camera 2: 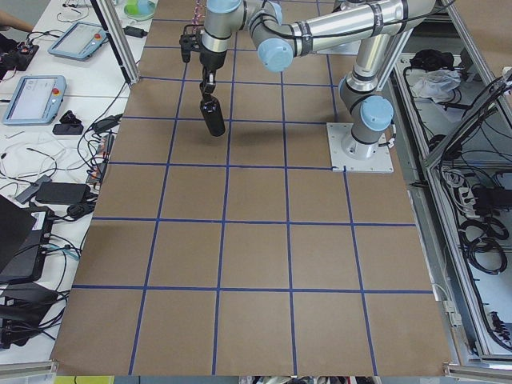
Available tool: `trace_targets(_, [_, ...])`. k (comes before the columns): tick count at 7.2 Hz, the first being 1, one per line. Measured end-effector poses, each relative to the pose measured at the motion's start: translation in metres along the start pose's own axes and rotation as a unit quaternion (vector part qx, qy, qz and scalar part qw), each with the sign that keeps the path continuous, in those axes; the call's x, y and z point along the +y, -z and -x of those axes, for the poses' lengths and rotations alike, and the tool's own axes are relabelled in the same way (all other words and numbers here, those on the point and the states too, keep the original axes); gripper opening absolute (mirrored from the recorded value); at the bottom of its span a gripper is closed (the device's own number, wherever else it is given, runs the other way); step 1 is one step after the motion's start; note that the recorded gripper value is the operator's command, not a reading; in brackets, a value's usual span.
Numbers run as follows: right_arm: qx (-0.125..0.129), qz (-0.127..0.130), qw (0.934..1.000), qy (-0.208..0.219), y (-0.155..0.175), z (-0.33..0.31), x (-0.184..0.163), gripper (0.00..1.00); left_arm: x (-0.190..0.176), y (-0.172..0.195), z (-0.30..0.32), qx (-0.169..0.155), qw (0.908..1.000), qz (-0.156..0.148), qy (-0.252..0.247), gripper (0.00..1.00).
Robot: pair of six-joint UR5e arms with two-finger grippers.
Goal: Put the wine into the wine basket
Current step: 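Carry the dark bottle with the left gripper toward the table center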
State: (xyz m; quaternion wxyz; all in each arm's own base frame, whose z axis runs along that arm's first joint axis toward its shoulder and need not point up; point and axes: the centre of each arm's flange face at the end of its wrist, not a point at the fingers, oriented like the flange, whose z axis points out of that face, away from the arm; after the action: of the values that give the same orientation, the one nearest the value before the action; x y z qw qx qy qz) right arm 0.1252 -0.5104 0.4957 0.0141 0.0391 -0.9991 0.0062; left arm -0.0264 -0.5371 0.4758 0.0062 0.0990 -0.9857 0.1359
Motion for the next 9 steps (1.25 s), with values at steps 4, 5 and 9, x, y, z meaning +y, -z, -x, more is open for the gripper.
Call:
trace_targets(4, [0.0, 0.001, 1.0, 0.0, -0.001, 0.0, 0.0, 1.0, 0.091, -0.007, -0.085, -0.036, 0.9969, 0.023, 0.066, 0.16])
trace_targets(5, [0.0, 0.001, 1.0, 0.0, -0.001, 0.0, 0.0, 1.0, 0.102, -0.01, -0.101, -0.061, 0.9947, 0.017, 0.081, 0.16])
trace_targets(9, [0.002, 0.002, 1.0, 0.002, -0.002, 0.0, 0.0, 1.0, 0.118, -0.018, -0.119, -0.076, 0.9834, 0.013, 0.164, 0.16])
